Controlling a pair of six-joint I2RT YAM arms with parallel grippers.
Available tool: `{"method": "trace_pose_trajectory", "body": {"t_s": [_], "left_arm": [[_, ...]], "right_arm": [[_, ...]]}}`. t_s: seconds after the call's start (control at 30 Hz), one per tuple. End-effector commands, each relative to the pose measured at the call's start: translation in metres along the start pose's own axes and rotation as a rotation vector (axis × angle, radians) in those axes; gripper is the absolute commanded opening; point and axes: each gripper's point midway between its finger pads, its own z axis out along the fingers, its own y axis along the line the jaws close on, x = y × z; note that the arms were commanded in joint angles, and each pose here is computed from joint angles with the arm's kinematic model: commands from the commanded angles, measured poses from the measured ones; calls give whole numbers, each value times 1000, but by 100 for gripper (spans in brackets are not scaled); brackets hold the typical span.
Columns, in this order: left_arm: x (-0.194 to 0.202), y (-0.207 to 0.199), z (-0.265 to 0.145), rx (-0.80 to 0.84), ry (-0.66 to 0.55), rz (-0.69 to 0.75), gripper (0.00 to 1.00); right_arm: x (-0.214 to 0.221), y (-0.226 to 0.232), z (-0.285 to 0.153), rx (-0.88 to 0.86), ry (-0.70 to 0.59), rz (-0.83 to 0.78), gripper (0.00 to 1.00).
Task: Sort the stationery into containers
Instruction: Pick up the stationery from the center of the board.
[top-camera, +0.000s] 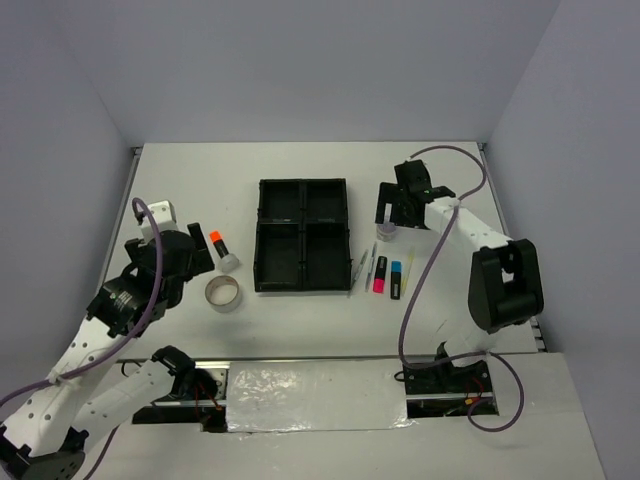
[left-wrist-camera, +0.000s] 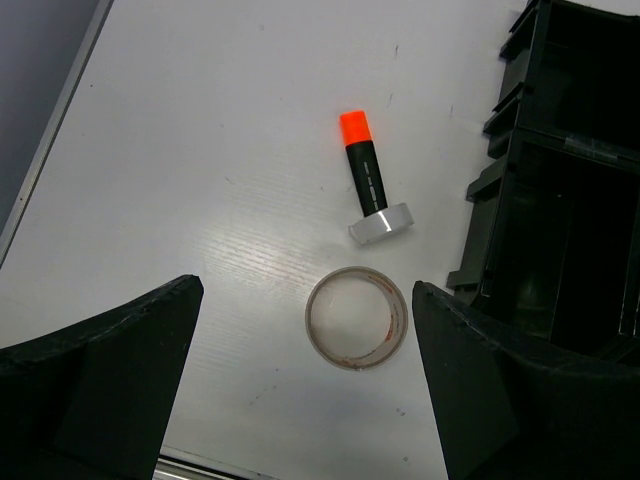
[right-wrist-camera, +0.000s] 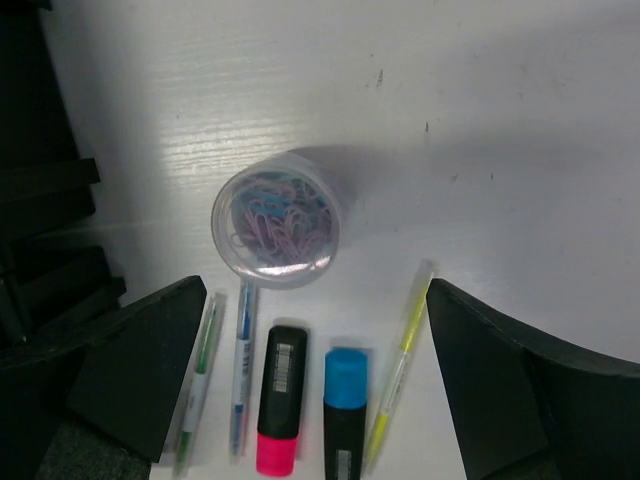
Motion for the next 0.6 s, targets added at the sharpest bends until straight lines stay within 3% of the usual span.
{"method": "trace_pose_trajectory", "body": {"t_s": [0.0,0.33,0.47,0.53,0.57], "left_arm": [[-2,-10,4,35,-1,18,99],[5,-19,12,51,38,60,99],[5,-21,13,56,43,66,99],[6,-21,13,59,43,66,99],[6,-22,12,63,43,65,99]], "right_arm": [[-35,23,1,-61,-80,-24,100],[-6,27,54,-16,31,-81,99],[-3,28,63,8,48,-101,81],[-6,28,60,23,36,-107,63],[-7,30,58,27,30,-112,58]]}}
